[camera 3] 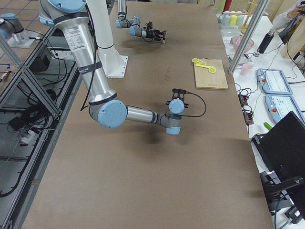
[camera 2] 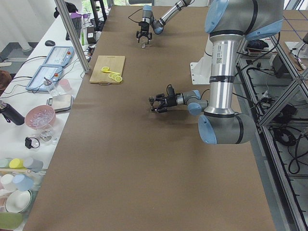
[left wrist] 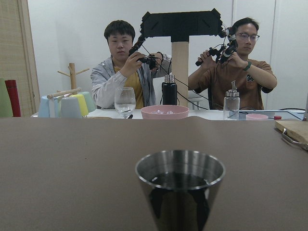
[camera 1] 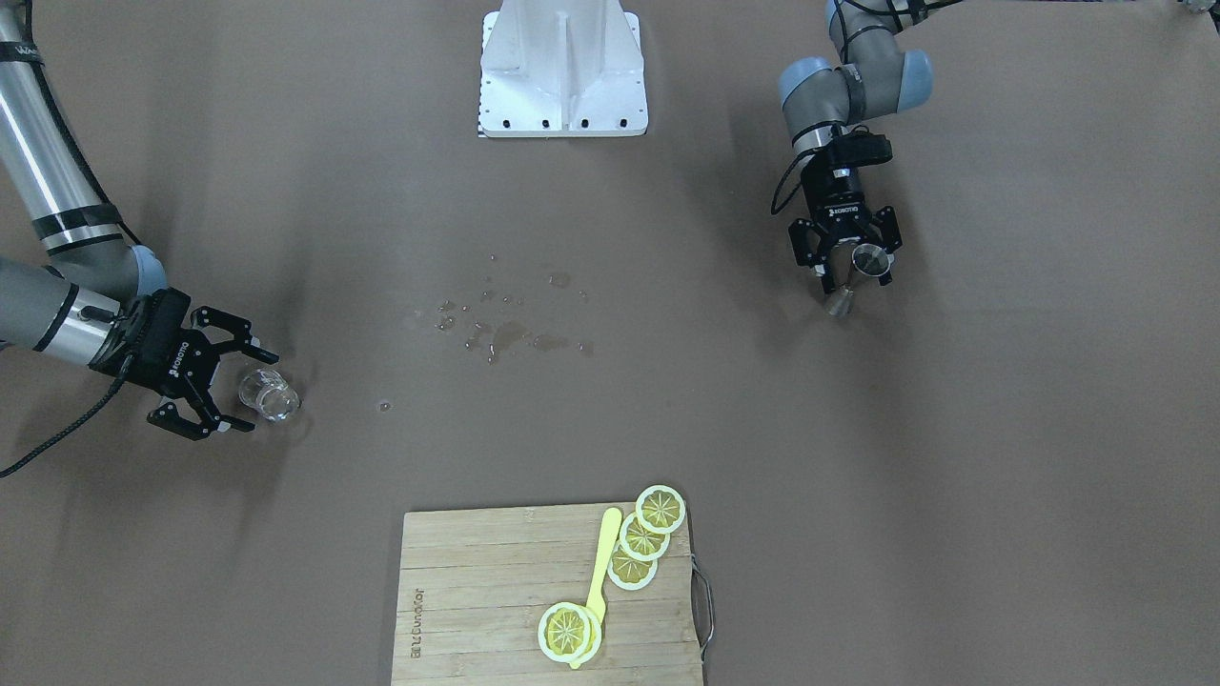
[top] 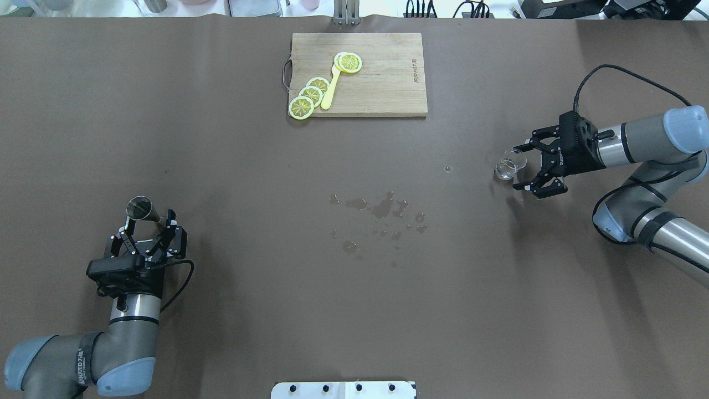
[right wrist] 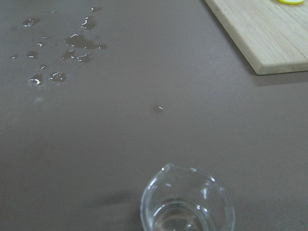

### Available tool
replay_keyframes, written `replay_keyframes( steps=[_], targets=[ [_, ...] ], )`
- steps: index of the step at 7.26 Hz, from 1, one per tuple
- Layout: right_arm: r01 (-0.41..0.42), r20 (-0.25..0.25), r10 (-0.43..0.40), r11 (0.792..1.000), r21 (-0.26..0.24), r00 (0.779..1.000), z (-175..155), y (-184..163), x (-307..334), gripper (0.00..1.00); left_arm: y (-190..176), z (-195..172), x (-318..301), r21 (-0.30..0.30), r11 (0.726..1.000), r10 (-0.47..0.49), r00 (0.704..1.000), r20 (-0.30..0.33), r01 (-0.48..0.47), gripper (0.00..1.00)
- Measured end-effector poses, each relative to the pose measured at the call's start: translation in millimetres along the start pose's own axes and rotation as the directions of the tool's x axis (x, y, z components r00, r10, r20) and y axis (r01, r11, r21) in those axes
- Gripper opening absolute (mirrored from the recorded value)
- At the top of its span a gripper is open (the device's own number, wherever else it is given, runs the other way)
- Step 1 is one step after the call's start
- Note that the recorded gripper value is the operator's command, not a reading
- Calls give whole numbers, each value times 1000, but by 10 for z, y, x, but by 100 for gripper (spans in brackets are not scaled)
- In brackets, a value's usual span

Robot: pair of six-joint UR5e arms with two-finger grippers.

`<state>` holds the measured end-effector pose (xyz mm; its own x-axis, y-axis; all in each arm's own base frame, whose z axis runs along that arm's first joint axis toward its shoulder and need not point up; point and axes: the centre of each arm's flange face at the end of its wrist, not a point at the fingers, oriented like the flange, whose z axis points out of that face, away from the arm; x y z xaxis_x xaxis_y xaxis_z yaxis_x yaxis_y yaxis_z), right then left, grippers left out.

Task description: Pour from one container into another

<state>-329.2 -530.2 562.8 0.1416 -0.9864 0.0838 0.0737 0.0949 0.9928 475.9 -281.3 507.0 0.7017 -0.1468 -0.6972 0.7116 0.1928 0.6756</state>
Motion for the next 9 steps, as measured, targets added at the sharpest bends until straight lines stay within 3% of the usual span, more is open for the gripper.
replay_keyframes(
  steps=[2, 4, 6, 7, 8, 9],
  targets=[
    [-2, 0, 2, 1000, -1, 1000, 60, -20, 1, 95, -18, 34, -11, 5, 1000, -1, 1000, 5, 1, 66],
    [-7, 2, 7, 1000, -4, 1000, 113, -18, -9, 94, -22, 35, 0, 5, 1000, -3, 1000, 5, 3, 56],
    [-21, 3, 21, 1000, -4, 1000, 130, -21, -15, 94, 3, 38, 3, 5, 1000, 1, 1000, 6, -2, 30],
    [-31, 3, 31, 1000, -4, 1000, 136, -21, -18, 94, 39, 45, 17, 4, 1000, 9, 1000, 7, -9, 22],
    [-39, 4, 39, 999, -4, 999, 141, -28, -18, 93, 66, 49, 36, 4, 1000, 16, 1000, 8, -17, 3],
    [-44, 4, 44, 999, -3, 999, 145, -33, -18, 91, 68, 53, 48, 4, 1000, 24, 1000, 8, -24, 0]
  ],
)
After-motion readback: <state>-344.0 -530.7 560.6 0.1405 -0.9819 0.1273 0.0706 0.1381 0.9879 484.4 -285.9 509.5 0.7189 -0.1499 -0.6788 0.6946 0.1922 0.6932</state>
